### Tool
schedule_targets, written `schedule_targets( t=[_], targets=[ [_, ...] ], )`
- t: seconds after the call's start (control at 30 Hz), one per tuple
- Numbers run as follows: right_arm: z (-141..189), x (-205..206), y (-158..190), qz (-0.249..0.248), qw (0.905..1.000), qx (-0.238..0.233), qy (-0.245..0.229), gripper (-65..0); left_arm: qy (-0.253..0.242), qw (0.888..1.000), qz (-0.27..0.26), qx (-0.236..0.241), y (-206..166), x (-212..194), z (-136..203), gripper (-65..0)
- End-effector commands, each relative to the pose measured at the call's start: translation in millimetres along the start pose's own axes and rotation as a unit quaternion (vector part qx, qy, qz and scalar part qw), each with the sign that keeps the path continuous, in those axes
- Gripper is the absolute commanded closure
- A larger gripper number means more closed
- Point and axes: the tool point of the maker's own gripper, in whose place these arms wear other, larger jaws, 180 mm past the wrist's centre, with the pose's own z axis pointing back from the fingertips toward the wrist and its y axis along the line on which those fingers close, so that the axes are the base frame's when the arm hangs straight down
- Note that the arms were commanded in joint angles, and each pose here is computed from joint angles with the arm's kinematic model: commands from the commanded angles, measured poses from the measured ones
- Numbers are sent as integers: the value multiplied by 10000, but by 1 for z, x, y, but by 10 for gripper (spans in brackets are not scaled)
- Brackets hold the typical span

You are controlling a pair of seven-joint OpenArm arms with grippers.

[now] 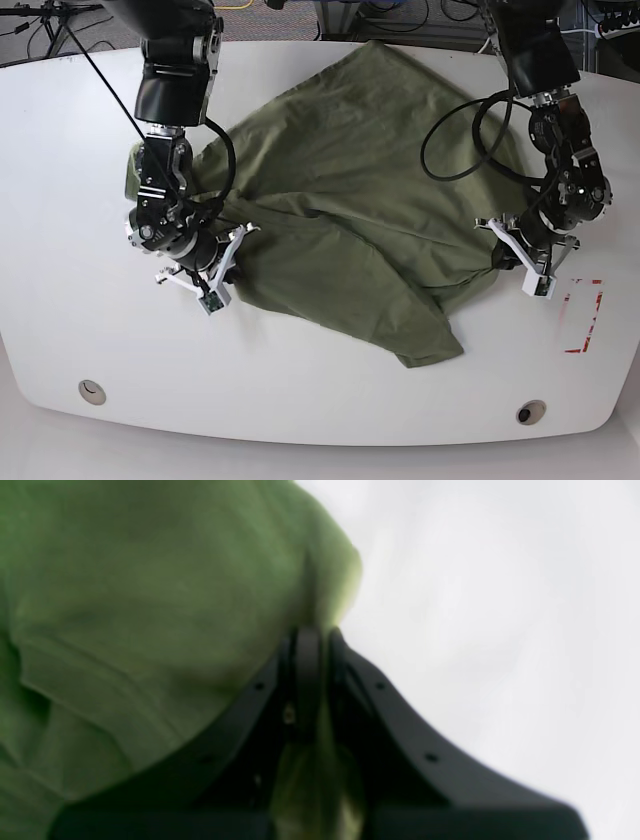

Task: Fold the T-shirt properly
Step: 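Drag the held shirt with both grippers toward the table's front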

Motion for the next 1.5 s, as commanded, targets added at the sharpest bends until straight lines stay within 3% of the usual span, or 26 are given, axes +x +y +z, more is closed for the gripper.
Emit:
schedule_targets(
  t=[0.0,0.23,0.3,0.77,1.03,1.1,1.23,1.37,1.47],
  targets=[
    [24,12,0,241,9993,-220,-193,-3,-360,9993,-143,2,7,31,-1,-1],
    [35,1,7,313,9990,-272,-145,-3,-479,9979,-409,-147,6,64,-17,-5],
    [42,-16,9,307,9991,-284,-73,-2,-612,9948,-751,-326,4,108,-36,-9],
    [64,-23,25,415,9983,-358,-191,-1,-569,9951,-588,-549,1,149,-62,-34],
    [76,-14,27,487,9971,-459,-372,0,-391,9970,-523,-426,13,141,-57,-207],
    [79,-4,24,567,9960,-509,-458,0,-414,9979,-349,-357,26,137,-54,-323],
    [79,5,21,611,9951,-549,-549,0,-553,9972,-413,-290,29,145,-47,-368],
    [80,24,11,726,9929,-634,-696,0,-756,9953,-566,-203,30,161,-37,-328],
    [83,53,-1,895,9887,-769,-921,0,-1086,9913,-744,-76,31,186,-17,-200]
  ],
)
